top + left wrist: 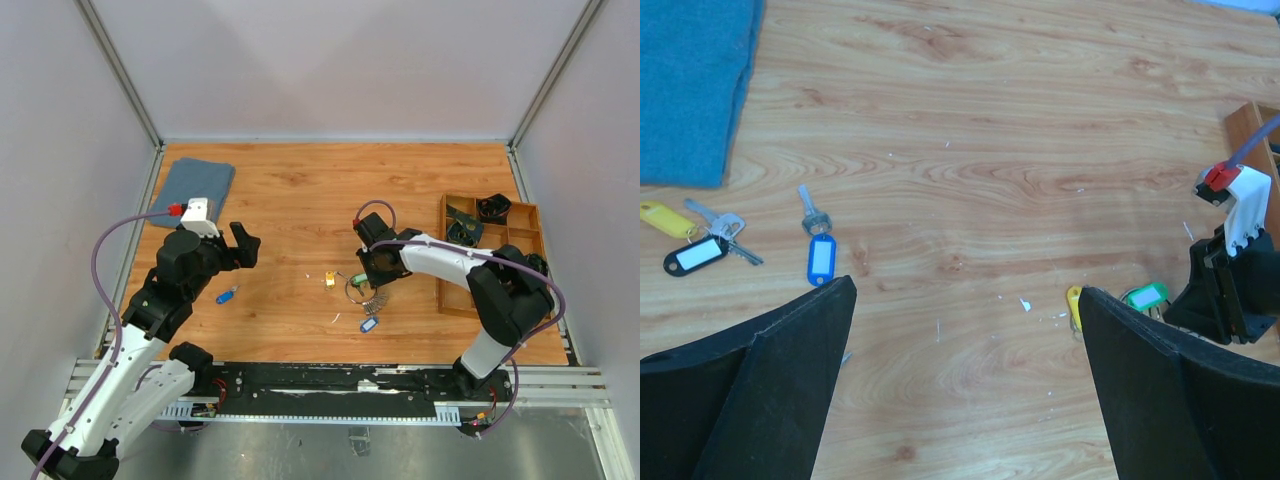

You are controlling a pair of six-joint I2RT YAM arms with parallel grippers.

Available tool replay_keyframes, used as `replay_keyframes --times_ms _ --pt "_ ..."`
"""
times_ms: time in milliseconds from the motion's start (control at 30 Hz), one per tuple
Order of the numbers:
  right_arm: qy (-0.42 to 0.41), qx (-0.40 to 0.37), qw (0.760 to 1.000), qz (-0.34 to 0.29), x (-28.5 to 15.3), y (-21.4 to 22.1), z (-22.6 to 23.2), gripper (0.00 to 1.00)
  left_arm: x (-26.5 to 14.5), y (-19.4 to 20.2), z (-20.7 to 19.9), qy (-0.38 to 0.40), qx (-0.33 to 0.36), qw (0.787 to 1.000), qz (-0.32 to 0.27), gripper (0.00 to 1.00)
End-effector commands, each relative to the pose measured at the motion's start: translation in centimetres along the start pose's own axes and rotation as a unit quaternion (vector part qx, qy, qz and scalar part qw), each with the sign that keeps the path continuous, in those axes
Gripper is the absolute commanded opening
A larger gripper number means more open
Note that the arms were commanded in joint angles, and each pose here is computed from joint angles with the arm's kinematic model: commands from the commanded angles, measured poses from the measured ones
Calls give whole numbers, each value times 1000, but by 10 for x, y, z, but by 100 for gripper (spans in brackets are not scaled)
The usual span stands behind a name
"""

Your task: Put the keys on the keyring

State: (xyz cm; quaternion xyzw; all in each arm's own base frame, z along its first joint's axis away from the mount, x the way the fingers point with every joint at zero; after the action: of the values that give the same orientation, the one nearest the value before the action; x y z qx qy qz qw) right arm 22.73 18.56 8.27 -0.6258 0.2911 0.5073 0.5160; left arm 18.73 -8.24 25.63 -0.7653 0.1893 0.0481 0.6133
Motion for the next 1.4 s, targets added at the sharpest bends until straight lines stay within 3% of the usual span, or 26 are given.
replay_keyframes --times_ms 0,200,467,733,1067,1367 --pt "33 -5 999 17 9 6 -3 21 -1 -2 0 -3 2 1000 -9 100" --pt "76 -11 997 -1 1 11 -16 1 -1 -2 1 -4 2 1000 -8 100" --pt "113 -42 984 -129 -70 -13 -34 1 0 -10 -5 9 -8 1000 -17 100" --pt "105 -61 969 -216 -127 -21 -41 1 7 -14 -20 59 -19 998 -14 100" --pt "42 -96 953 -285 -167 -23 -33 1 21 -7 -43 159 -16 987 5 100" --pt "-110 -173 928 -310 -178 -21 2 1 36 4 -53 200 -13 979 37 93"
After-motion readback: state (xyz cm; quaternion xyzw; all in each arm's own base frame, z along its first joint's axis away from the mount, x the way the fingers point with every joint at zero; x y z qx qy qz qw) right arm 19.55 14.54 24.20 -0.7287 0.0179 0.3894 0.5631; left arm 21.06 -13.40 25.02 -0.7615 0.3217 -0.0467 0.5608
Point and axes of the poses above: each gripper's point midway between its finger pads, its own x axis out along the fingers, its own z axis along the line the jaws close on, y = z × x, the point moved 7 cm from there along -x, back along the fingers, and after that the axes turned 3 degrees about x, right-handed, at the moved point
